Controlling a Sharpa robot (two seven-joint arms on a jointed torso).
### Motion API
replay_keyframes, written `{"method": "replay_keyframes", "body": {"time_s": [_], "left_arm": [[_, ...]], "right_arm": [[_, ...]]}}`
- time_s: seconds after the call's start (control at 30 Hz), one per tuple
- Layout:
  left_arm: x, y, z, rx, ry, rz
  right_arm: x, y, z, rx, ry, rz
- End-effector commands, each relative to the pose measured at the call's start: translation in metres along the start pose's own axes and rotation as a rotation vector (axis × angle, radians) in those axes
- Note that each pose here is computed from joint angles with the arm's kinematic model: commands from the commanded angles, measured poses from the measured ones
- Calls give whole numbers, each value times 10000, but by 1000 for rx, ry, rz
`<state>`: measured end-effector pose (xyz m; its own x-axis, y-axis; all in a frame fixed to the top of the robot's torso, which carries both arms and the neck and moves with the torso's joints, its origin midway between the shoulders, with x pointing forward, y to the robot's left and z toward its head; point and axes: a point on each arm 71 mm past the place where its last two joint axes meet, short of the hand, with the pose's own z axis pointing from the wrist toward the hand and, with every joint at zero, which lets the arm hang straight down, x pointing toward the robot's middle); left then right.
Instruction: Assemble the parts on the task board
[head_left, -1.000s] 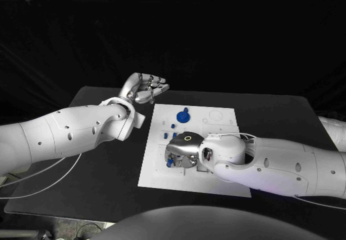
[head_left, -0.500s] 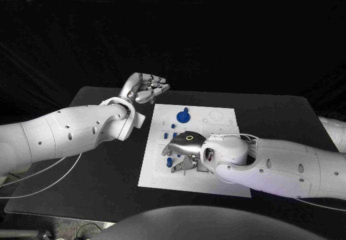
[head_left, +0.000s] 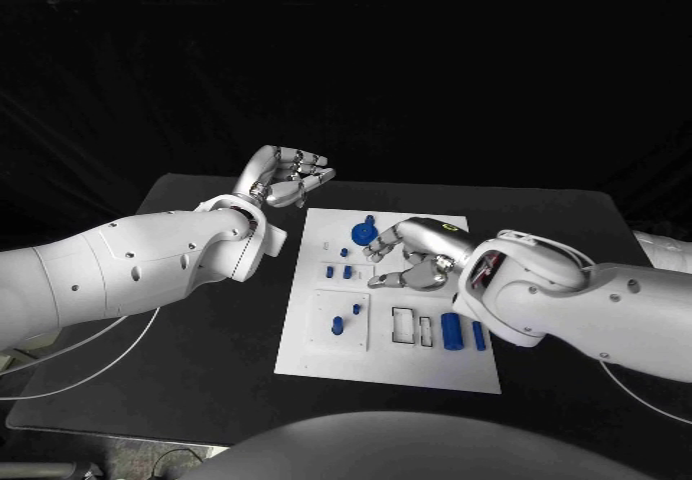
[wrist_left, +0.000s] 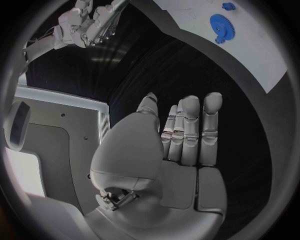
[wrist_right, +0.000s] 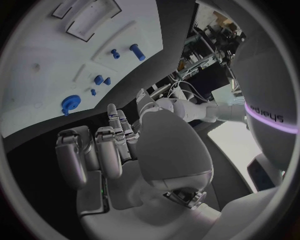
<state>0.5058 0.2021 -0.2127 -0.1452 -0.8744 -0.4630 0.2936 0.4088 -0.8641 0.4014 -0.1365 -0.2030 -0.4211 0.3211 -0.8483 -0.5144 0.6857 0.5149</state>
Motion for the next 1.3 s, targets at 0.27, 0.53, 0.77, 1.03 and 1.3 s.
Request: {"method": "replay_keyframes", "body": {"time_s": [0.27, 0.53, 0.77, 1.03, 1.3], "left_arm": [[48, -27, 24, 17, 17, -5], [81, -38, 38, 18, 22, -7], [97, -42, 51, 16, 22, -7], [129, -52, 70, 18, 29, -9], [126, -48, 70, 18, 31, -10]], "right_arm": [[-311, -290, -386, 231, -34, 332], [-264, -587, -813, 480, 93, 413], [-189, -766, -1151, 662, 176, 418], [-101, -828, -1284, 740, 186, 384], [66, -836, -1281, 761, 197, 272]]}}
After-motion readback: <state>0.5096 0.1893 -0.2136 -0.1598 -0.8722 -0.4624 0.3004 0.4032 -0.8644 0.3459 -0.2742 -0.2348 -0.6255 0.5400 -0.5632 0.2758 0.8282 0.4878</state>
